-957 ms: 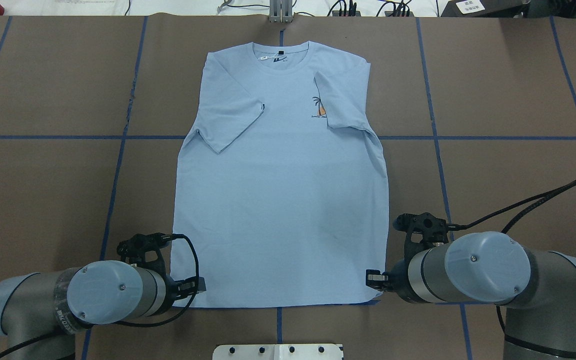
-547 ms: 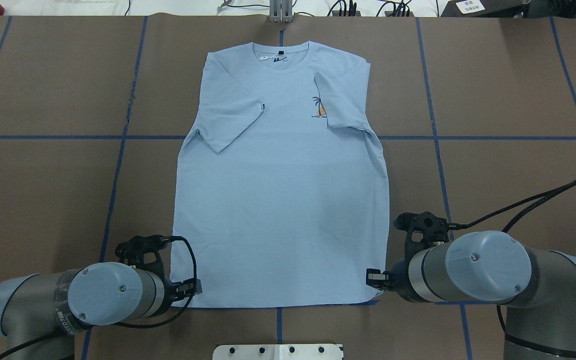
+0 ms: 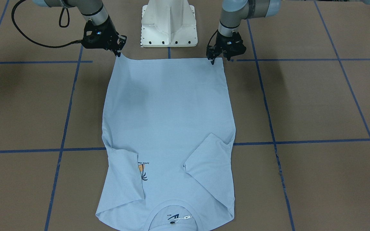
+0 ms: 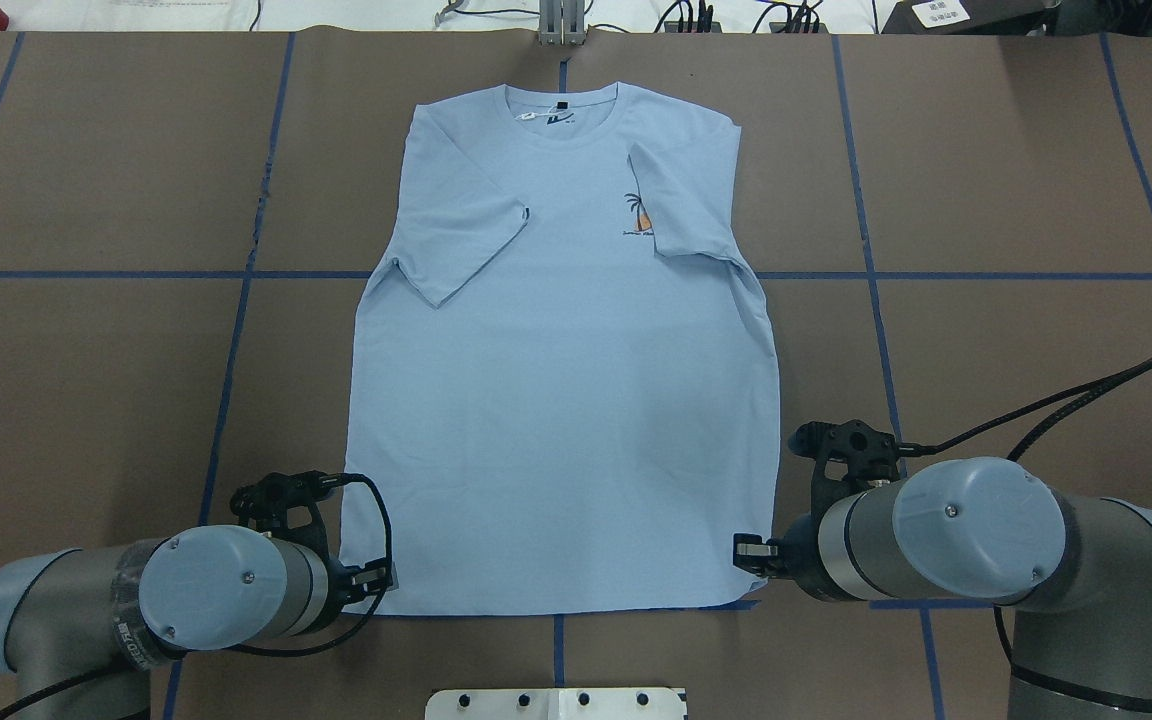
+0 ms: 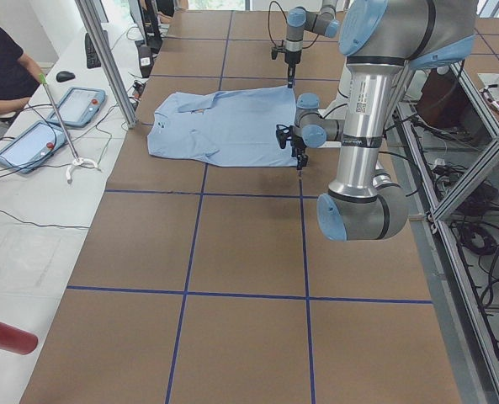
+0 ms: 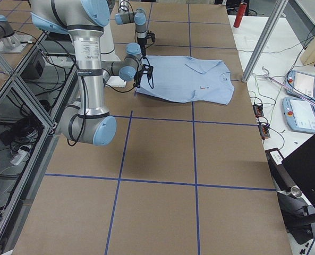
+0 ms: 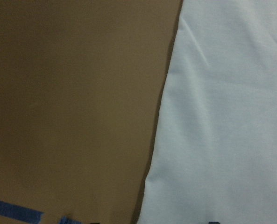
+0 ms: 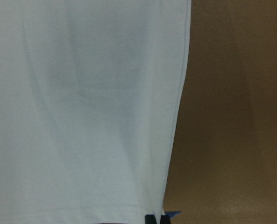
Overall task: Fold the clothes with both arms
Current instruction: 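Grasp both hem corners with the left and right grippers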
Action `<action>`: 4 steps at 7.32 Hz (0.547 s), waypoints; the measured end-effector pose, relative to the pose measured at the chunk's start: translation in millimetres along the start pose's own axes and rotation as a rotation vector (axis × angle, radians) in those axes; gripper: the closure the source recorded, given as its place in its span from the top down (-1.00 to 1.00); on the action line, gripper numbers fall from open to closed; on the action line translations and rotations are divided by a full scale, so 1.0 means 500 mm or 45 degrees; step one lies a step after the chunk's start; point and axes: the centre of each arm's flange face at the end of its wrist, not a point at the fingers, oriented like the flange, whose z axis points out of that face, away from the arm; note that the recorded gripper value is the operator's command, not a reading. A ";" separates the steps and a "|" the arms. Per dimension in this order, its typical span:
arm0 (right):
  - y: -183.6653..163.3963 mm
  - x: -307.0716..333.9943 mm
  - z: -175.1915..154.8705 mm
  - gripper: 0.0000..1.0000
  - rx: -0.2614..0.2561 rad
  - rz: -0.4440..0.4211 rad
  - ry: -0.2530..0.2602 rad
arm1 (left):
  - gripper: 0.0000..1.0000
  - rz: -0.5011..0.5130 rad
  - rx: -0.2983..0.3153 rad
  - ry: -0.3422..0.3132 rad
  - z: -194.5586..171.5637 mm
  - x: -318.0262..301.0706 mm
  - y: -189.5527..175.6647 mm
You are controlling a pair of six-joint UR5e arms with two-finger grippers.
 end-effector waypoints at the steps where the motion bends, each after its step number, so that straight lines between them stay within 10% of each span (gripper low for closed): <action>1: -0.001 -0.001 -0.003 -1.00 0.001 0.000 -0.004 | -0.04 0.000 0.000 -0.001 0.000 -0.001 0.000; 4: -0.005 -0.001 -0.007 -1.00 0.004 0.004 -0.007 | -0.82 0.000 -0.001 0.005 -0.003 0.004 0.000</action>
